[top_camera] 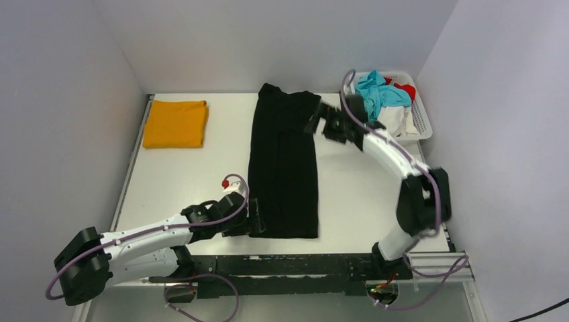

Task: Fold and stack the t-shirts
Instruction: Grab the bottom of the folded rectangular tshirt with both arms, then fold the folded rectangular tshirt in 1/3 of the way, then grab one side of the 2/3 rectangular tshirt with both arms

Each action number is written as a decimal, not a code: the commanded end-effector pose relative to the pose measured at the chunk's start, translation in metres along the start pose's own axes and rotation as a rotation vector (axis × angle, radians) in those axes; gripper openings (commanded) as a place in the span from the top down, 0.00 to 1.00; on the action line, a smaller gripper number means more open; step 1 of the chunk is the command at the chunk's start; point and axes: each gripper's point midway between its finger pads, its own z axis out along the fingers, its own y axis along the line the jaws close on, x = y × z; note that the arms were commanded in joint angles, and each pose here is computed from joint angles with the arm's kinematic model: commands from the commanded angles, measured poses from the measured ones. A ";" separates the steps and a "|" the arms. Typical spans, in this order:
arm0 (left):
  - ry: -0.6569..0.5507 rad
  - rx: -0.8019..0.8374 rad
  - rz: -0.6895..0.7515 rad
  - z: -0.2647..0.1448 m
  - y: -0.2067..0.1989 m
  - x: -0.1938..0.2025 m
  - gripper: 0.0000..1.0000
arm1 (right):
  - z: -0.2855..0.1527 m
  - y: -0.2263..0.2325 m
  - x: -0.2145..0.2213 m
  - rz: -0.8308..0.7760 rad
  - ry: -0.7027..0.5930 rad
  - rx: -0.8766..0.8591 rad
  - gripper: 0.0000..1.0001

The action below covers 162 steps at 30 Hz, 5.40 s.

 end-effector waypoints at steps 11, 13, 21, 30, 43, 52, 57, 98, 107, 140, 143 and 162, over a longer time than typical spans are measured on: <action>0.080 -0.020 -0.051 0.016 0.022 0.017 0.52 | -0.095 -0.040 0.204 0.019 0.260 0.039 0.00; 0.080 -0.014 -0.054 0.017 0.022 0.017 0.61 | -0.103 -0.044 0.219 0.026 0.299 0.036 0.00; 0.136 -0.059 -0.037 0.019 0.023 0.023 1.00 | -0.140 -0.056 0.297 0.088 0.561 0.027 0.02; 0.130 -0.045 -0.036 0.018 0.022 0.022 1.00 | -0.137 -0.055 0.321 0.178 0.564 -0.031 0.27; 0.124 -0.017 -0.033 0.019 0.022 0.024 1.00 | -0.131 -0.071 0.336 0.223 0.538 -0.005 0.66; 0.142 -0.005 0.012 0.016 0.027 0.030 1.00 | -0.140 -0.048 0.344 0.238 0.595 -0.153 1.00; 0.150 0.104 0.027 0.010 0.023 0.042 1.00 | -0.168 -0.045 0.365 0.271 0.666 -0.211 1.00; -0.407 0.138 0.133 0.014 -0.049 -0.281 1.00 | -0.042 -0.001 0.078 0.112 0.073 -0.207 1.00; -0.373 0.142 0.163 0.053 -0.045 -0.327 1.00 | 0.002 -0.015 0.047 0.098 0.075 -0.207 1.00; -0.249 0.161 0.019 0.054 -0.009 -0.269 0.01 | 0.014 -0.029 0.094 -0.068 0.199 -0.145 0.00; -0.200 0.117 0.003 0.060 0.005 -0.242 0.01 | 0.007 -0.032 0.100 -0.072 0.161 -0.117 0.00; 0.000 0.010 -0.079 0.102 0.046 -0.172 0.57 | -0.020 -0.065 0.138 0.043 0.139 0.012 0.00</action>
